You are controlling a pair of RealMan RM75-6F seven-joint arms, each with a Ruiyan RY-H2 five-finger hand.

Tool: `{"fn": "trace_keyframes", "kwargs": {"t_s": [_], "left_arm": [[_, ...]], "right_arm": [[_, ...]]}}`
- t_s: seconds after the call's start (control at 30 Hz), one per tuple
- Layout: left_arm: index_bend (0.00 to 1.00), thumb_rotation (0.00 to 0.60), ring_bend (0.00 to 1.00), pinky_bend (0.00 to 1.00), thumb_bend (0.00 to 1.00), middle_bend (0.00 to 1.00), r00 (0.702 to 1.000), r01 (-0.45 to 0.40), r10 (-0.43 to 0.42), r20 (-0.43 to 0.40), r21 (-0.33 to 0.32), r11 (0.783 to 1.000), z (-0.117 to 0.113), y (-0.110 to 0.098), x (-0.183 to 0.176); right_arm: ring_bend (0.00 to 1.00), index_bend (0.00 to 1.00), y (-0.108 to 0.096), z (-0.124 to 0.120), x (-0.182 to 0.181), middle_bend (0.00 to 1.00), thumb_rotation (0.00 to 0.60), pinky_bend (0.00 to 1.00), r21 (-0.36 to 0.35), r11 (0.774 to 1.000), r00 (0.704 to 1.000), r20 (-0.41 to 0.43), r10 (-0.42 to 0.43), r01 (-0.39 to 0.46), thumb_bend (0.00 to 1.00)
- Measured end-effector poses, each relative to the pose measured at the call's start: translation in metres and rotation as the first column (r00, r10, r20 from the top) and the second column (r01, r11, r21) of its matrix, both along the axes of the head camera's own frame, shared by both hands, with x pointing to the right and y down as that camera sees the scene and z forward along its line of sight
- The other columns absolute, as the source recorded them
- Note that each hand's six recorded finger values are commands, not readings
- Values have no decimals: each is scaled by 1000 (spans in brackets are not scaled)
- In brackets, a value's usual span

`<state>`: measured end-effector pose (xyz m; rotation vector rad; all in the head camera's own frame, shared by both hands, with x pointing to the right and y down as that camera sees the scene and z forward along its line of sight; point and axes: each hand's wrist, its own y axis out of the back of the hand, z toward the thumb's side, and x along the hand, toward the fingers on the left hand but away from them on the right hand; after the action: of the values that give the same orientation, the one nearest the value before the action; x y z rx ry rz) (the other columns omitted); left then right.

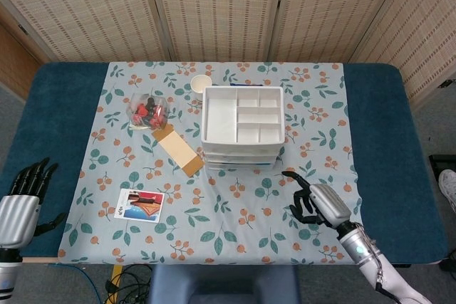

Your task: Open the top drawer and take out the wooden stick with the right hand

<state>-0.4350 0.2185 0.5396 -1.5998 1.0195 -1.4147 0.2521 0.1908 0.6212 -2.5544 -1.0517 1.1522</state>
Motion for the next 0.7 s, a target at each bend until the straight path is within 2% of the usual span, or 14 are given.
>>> {"fn": "trace_keyframes", "kwargs": {"t_s": [0.13,0.3,0.53,0.7], "left_arm": [[32,600,0,79,159,0,1000,7,-7,5,-1,1000,-1,0,-4],[32,600,0,79,159,0,1000,4,-4,3,-2,1000,0,0,-4],[32,600,0,79,159,0,1000,7,-7,4,-1,1000,-1,-1,-6],[32,600,0,79,159,0,1000,15,-15,8,-1,1000,-1,0,-9]], "right_arm": [[830,7,-3,16,-27,755,600,904,-118,991,991,115,70,-56,562],[835,2,-10,35,-57,759,600,909,-244,963,960,222,173,-117,575],[835,1,-24,58,-90,759,600,909,-308,943,936,281,214,-123,578],[835,2,-33,65,-106,759,600,909,-319,941,931,297,213,-114,579]]}}
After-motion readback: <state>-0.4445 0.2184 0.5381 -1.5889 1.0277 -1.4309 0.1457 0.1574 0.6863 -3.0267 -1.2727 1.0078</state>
